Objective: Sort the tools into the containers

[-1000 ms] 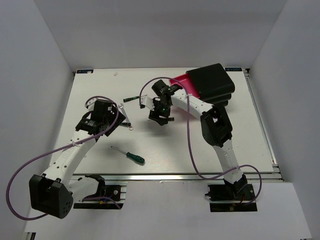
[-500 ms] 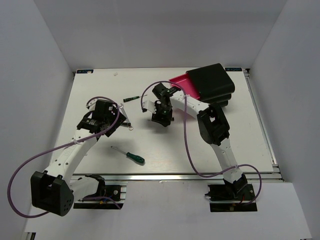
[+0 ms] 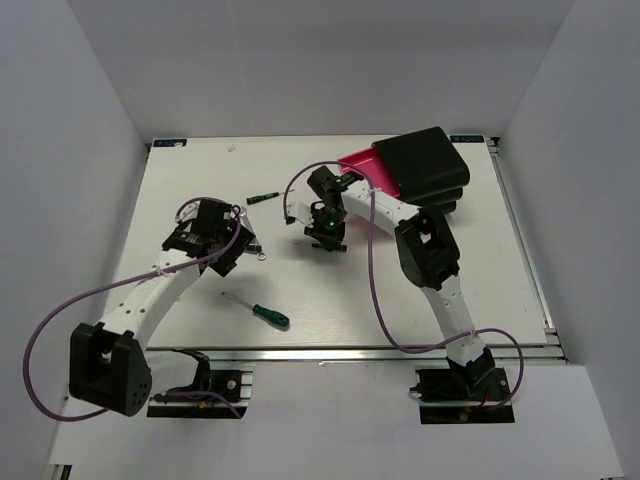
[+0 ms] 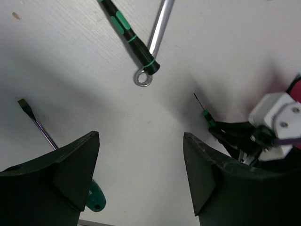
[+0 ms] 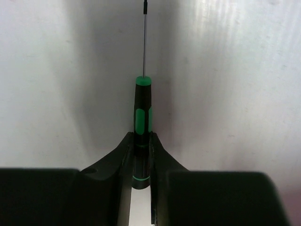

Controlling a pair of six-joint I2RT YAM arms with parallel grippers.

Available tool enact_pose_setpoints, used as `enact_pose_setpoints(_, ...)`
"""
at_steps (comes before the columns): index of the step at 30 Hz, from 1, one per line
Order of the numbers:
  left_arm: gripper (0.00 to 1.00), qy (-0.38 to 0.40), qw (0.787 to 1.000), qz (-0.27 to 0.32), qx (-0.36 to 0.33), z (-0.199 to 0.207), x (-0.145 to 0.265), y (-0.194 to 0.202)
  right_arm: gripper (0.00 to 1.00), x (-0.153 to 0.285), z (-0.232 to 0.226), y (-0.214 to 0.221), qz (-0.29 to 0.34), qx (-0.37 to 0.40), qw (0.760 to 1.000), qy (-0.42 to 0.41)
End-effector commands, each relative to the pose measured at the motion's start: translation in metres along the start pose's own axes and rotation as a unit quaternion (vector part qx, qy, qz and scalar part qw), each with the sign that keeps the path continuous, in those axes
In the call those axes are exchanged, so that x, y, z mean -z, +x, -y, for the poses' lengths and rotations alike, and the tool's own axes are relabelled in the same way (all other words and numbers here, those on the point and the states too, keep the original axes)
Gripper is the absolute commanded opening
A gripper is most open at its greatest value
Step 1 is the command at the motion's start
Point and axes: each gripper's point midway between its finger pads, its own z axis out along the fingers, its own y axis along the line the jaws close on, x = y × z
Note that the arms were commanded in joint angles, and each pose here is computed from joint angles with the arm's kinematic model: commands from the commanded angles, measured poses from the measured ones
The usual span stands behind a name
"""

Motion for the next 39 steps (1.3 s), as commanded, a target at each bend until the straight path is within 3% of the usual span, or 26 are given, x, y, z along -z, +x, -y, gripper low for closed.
enact_pose_setpoints(1,0.81,-0.032,0.998,-0.002,0.051,-0.002,-0.009,-0.001,0.00,0.023,-0.023,-0.024,0.051,-0.019,0.998,-0.037)
enact_pose_setpoints(6,0.80,-0.072,0.993,-0.015,0.087,0.003,-0.029,-0.001,0.00,0.094,-0.046,-0.081,0.158,-0.036,0.984,-0.072)
enact_pose_setpoints(11,0.79,-0.148,0.983,-0.028,0.104,-0.008,-0.053,-0.003,0.00,0.169,-0.056,-0.119,0.242,-0.083,0.966,-0.047)
enact_pose_setpoints(14,0.79,-0.160,0.980,-0.031,0.117,-0.008,-0.064,-0.010,0.00,0.206,-0.036,-0.126,0.274,-0.103,0.956,0.033)
enact_pose_setpoints(16,0.78,-0.153,0.980,-0.029,0.128,-0.007,-0.069,-0.016,0.00,0.236,-0.011,-0.128,0.306,-0.147,0.935,0.102)
enact_pose_setpoints(20,0.77,-0.156,0.977,-0.029,0.145,-0.009,-0.078,-0.023,0.00,0.264,0.061,-0.090,0.285,-0.224,0.896,0.258)
enact_pose_setpoints(25,0.74,-0.160,0.975,-0.038,0.151,-0.011,-0.087,-0.024,0.00,0.261,0.109,-0.027,0.228,-0.282,0.881,0.305)
enact_pose_setpoints(30,0.73,-0.156,0.975,-0.038,0.155,-0.011,-0.093,-0.026,0.00,0.240,0.122,0.012,0.194,-0.315,0.882,0.293)
enact_pose_setpoints(39,0.73,-0.168,0.973,-0.042,0.155,-0.014,-0.101,-0.029,0.00,0.212,0.116,0.031,0.146,-0.267,0.916,0.262)
